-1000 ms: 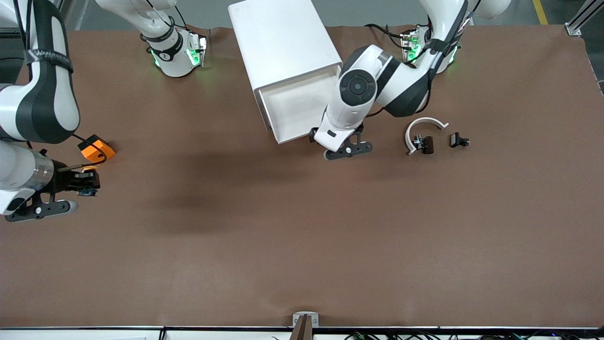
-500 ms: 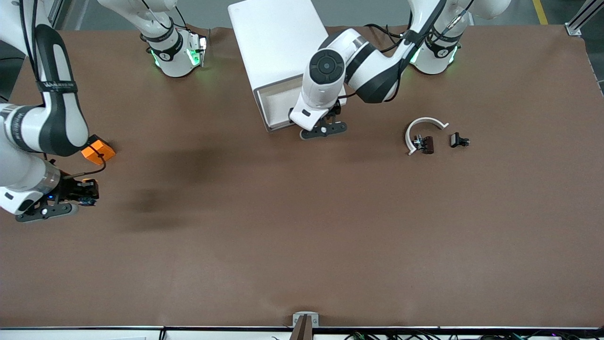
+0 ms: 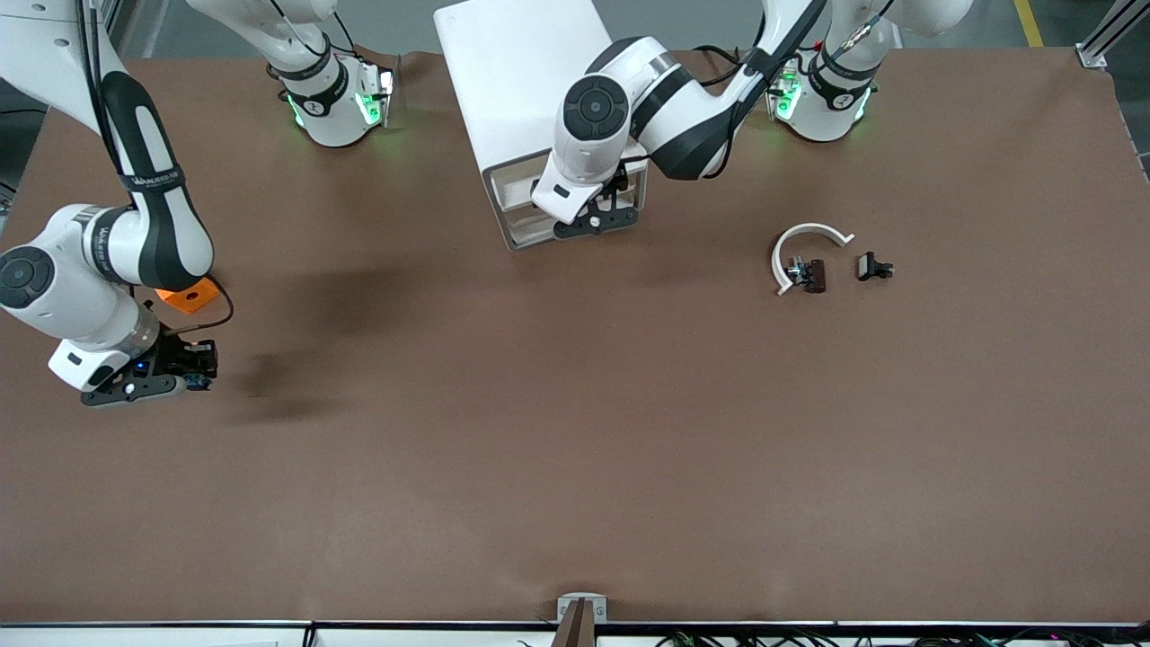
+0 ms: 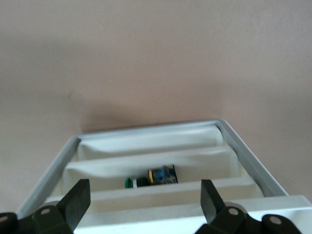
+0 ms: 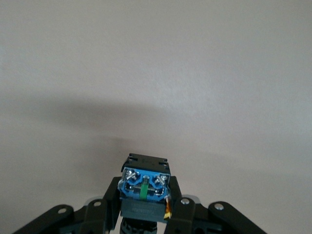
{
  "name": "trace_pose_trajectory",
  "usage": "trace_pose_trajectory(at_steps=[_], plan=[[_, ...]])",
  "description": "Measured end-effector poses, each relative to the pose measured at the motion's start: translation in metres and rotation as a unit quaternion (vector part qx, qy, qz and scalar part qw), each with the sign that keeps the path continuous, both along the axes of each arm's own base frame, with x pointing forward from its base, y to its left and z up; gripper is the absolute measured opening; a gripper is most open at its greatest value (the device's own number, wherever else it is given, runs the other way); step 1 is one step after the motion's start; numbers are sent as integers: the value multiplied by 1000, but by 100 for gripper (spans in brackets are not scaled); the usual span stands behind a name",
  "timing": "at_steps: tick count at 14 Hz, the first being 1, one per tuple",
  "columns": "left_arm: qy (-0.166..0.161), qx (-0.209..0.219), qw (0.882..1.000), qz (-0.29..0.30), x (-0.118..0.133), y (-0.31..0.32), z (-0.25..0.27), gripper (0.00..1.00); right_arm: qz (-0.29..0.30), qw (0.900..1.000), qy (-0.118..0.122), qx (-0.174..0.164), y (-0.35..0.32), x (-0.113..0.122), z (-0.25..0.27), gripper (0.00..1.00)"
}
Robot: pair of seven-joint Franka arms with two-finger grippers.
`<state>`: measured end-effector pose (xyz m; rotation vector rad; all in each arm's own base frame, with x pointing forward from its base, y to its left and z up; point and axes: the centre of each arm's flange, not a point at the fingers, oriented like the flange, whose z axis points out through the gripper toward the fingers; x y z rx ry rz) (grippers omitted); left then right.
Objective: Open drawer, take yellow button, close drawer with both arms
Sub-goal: 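Push the drawer shut with the left gripper while the right gripper holds the button, then set the button on the table with the right gripper while the left gripper withdraws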
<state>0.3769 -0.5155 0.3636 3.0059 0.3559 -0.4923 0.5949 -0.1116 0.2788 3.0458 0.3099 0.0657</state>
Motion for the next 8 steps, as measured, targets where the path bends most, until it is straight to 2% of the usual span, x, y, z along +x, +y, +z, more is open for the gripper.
trace_pose_trajectory(at_steps=[3, 8], plan=[[36, -6, 999, 12, -7, -1, -3, 100, -14, 1000, 17, 3, -12, -7, -19, 42], [48, -6, 999, 20, -6, 1, -8, 100, -28, 999, 33, 5, -21, -12, -59, 42]])
